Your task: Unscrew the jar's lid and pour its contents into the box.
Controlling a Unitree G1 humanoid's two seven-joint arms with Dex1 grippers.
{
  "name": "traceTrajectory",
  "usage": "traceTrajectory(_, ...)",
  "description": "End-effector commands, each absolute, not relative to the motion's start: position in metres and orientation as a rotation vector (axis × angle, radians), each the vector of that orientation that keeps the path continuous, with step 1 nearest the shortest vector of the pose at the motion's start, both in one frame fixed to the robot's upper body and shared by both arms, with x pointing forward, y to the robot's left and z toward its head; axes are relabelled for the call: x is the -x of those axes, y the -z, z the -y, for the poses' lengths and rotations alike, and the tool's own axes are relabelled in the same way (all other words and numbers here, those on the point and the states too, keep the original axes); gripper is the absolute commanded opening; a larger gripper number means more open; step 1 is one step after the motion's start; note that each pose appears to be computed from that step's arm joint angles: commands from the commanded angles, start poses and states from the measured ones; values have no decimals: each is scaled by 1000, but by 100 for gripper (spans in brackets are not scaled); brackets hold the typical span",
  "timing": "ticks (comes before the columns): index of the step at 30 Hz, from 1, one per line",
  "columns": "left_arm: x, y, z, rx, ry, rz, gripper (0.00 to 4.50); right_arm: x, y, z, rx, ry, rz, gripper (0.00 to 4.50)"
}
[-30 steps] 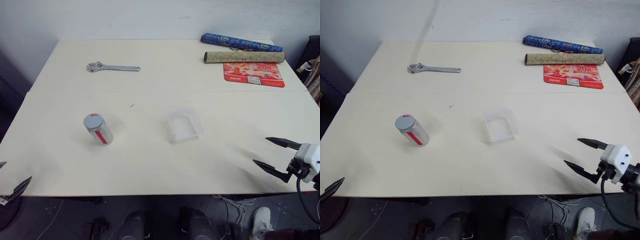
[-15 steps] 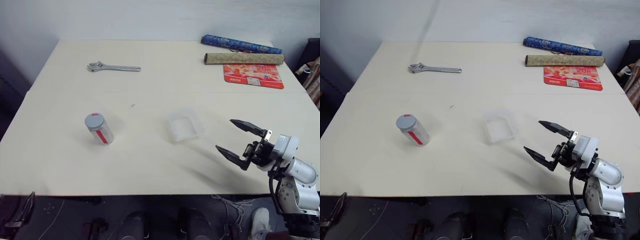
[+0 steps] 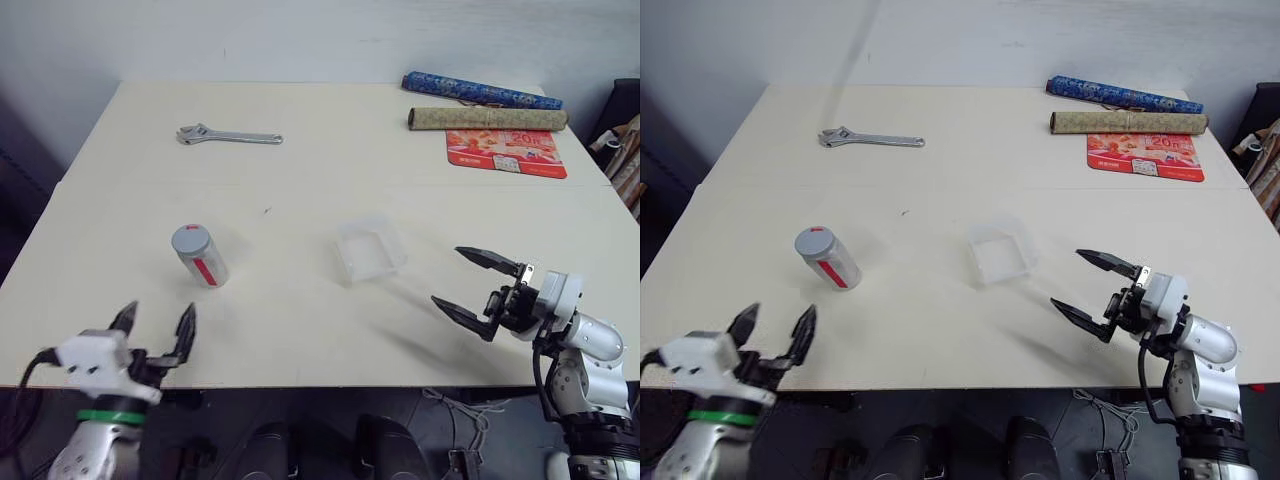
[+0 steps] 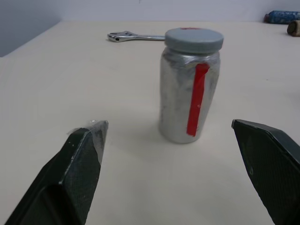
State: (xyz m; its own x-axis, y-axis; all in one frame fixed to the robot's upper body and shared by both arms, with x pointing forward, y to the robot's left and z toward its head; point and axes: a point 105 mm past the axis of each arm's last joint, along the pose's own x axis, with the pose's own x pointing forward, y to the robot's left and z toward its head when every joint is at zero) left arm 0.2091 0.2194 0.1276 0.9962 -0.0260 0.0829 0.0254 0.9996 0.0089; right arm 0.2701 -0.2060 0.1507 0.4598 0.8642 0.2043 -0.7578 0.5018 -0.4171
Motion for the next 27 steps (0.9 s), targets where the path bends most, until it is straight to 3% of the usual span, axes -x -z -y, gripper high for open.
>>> traceTrajectory(1, -221, -137, -205, -69, -4, 105, 448, -267, -159, 213, 310, -1005, 454, 450)
traceTrajectory(7, -250, -137, -185, -71, -28, 138, 448, -258, -157, 215, 305, -1002, 444, 450)
traceTrajectory(27, -310, -140, -188, -87, -154, 218, 448, -236, -153, 231, 320, -900, 421, 450)
